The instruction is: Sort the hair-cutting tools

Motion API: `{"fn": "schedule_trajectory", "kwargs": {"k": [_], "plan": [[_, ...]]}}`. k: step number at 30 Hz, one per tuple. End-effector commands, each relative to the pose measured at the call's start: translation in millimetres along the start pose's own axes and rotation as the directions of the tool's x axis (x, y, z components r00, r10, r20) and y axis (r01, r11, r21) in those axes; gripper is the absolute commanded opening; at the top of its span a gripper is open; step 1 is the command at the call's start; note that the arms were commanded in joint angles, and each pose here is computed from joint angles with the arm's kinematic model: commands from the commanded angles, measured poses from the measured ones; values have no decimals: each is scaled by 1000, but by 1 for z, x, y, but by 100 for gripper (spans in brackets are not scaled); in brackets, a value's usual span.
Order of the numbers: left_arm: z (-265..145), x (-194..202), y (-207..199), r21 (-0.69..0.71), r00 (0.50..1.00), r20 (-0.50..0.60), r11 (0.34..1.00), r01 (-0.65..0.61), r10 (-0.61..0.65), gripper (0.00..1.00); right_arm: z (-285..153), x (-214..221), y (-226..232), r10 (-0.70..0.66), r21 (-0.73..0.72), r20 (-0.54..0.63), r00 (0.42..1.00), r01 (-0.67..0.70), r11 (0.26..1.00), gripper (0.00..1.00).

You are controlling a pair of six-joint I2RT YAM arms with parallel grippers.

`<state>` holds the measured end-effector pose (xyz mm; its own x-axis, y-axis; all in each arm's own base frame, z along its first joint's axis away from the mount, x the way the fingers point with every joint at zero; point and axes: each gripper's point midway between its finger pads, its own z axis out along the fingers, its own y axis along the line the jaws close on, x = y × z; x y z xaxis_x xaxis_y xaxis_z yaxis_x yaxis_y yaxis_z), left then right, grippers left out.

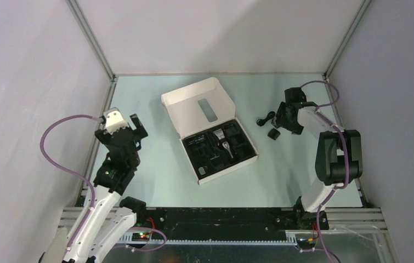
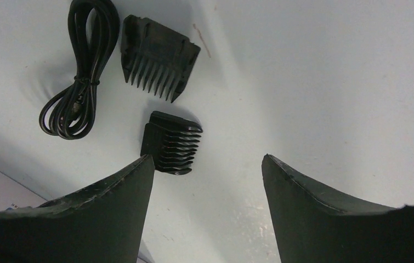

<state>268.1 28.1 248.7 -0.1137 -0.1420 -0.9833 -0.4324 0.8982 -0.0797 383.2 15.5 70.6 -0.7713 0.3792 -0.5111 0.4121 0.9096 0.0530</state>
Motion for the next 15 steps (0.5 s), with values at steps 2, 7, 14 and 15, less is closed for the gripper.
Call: {"fn": "schedule_trajectory", "kwargs": {"k": [2, 7, 14, 15], "plan": [[0, -9, -5, 13, 1000, 21, 1000, 18, -18, 98, 15, 8, 14, -2, -53, -42, 999, 0, 999, 75], [0, -8, -6, 17, 1000, 19, 1000, 16, -17, 98, 27, 15, 17, -12, -60, -71, 997, 7, 998, 74], [0, -8, -5, 17, 1000, 19, 1000, 15, -15, 98, 41, 24, 20, -34, 11, -92, 995, 36, 999, 72], [0, -8, -6, 18, 1000, 19, 1000, 15, -15, 98, 41, 26, 20, -35, 26, -96, 995, 37, 999, 72]]}}
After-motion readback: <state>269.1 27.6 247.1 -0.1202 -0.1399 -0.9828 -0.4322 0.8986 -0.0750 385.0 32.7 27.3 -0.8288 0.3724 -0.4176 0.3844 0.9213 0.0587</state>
